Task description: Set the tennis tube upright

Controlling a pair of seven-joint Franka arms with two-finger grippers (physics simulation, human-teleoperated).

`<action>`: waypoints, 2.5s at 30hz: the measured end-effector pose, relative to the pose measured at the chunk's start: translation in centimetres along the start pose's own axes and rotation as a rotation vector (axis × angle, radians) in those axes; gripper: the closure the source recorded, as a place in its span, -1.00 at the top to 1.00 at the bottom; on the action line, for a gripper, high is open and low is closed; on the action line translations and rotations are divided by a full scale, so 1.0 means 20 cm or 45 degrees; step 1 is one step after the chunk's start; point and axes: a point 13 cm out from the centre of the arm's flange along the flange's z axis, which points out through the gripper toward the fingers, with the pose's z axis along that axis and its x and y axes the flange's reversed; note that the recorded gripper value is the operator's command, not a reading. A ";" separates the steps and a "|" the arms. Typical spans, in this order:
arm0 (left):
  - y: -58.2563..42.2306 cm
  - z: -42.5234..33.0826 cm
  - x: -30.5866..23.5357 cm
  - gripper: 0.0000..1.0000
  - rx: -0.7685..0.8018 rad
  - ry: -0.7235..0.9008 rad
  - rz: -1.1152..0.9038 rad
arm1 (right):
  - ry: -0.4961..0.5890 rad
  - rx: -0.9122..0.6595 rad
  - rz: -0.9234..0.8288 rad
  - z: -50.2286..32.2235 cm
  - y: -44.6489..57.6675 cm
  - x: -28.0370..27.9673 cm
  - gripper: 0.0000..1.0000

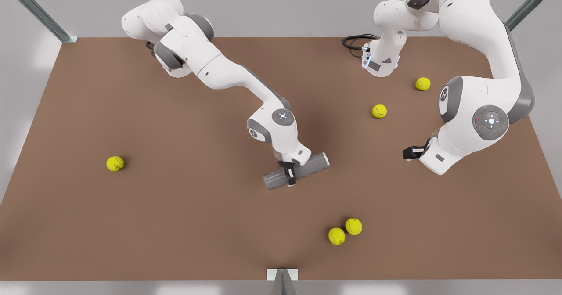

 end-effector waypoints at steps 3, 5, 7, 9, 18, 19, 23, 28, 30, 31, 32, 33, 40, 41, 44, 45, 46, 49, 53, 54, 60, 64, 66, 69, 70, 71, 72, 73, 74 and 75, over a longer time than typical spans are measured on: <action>0.00 0.00 0.00 1.00 0.000 0.002 -0.008 | -0.046 -0.014 0.010 0.01 0.04 -0.08 0.47; -0.01 0.00 0.00 1.00 0.001 0.002 -0.011 | -0.126 -0.091 0.130 0.02 0.09 -0.12 0.47; -0.01 0.00 0.01 1.00 0.001 0.002 -0.014 | -0.189 -0.182 0.268 0.03 0.15 -0.15 0.47; -0.01 0.00 0.01 1.00 0.001 0.004 -0.018 | -0.234 -0.270 0.391 0.05 0.21 -0.18 0.47; -0.04 0.01 0.01 1.00 -0.004 0.007 -0.027 | -0.200 -0.457 0.620 0.15 0.39 -0.13 0.69; -0.04 0.01 0.01 1.00 -0.005 0.007 -0.029 | -0.192 -0.464 0.631 0.15 0.40 -0.13 1.00; -0.04 0.01 0.01 1.00 -0.007 0.008 -0.038 | -0.175 -0.481 0.670 0.15 0.41 -0.12 1.00; -0.05 0.01 0.01 1.00 -0.008 0.008 -0.047 | -0.165 -0.481 0.702 0.14 0.40 -0.11 1.00; -0.05 0.01 0.01 1.00 -0.008 0.007 -0.051 | -0.176 -0.460 0.714 0.06 0.34 -0.11 1.00; -0.05 0.01 0.01 1.00 -0.008 0.007 -0.053 | -0.185 -0.446 0.720 0.00 0.30 -0.11 1.00; -0.05 0.01 0.01 1.00 -0.009 0.007 -0.055 | -0.194 -0.433 0.725 -0.05 0.26 -0.11 1.00; -0.05 0.01 0.01 1.00 -0.009 0.006 -0.056 | -0.203 -0.418 0.731 -0.13 0.22 -0.10 1.00; -0.98 0.04 0.21 1.00 -0.014 -0.017 0.125 | 0.107 -0.190 1.152 -1.34 -0.40 1.52 1.00; -1.16 0.11 0.24 1.00 -0.018 -0.008 0.117 | 0.200 -0.184 1.254 -1.49 -0.36 1.84 1.00; -1.46 0.34 0.22 1.00 0.020 0.017 -0.078 | 0.375 -0.161 1.555 -2.06 -0.12 2.54 1.00; -1.51 0.40 0.20 1.00 0.036 0.021 -0.177 | 0.401 -0.161 1.627 -2.24 -0.03 2.64 1.00; -1.54 0.45 0.17 1.00 0.054 0.019 -0.280 | 0.423 -0.169 1.688 -2.38 0.07 2.70 1.00; -1.62 0.57 0.11 1.00 0.100 0.013 -0.579 | 0.477 -0.240 1.840 -2.59 0.29 2.82 1.00; -1.67 0.68 0.06 1.00 0.162 0.005 -0.900 | 0.566 -0.389 1.964 -2.55 0.45 2.89 1.00; -1.67 0.72 0.06 1.00 0.169 0.009 -0.964 | 0.596 -0.445 1.975 -2.49 0.47 2.88 1.00; -1.66 0.92 0.06 1.00 0.181 0.027 -1.247 | 0.662 -0.571 2.006 -2.40 0.53 2.79 1.00; -1.66 1.02 0.15 1.00 0.156 0.044 -1.341 | 0.682 -0.596 2.041 -2.40 0.55 2.79 1.00; -1.66 1.09 0.25 1.00 0.131 0.051 -1.366 | 0.690 -0.603 2.054 -2.40 0.56 2.78 1.00; -1.71 1.16 0.32 1.00 0.129 0.041 -1.386 | 0.704 -0.613 2.069 -2.39 0.56 2.78 1.00; -1.73 1.18 0.33 1.00 0.134 0.037 -1.390 | 0.707 -0.615 2.073 -2.39 0.57 2.78 1.00; -1.76 1.20 0.34 1.00 0.139 0.034 -1.394 | 0.710 -0.616 2.078 -2.39 0.57 2.77 1.00; -1.78 1.21 0.35 1.00 0.144 0.031 -1.398 | 0.712 -0.616 2.083 -2.39 0.57 2.77 1.00; -1.80 1.23 0.36 1.00 0.147 0.029 -1.404 | 0.714 -0.617 2.087 -2.39 0.57 2.77 1.00; -1.82 1.25 0.37 1.00 0.146 0.029 -1.409 | 0.716 -0.617 2.091 -2.39 0.57 2.77 1.00; -1.84 1.28 0.39 1.00 0.141 0.029 -1.411 | 0.718 -0.618 2.095 -2.38 0.57 2.77 1.00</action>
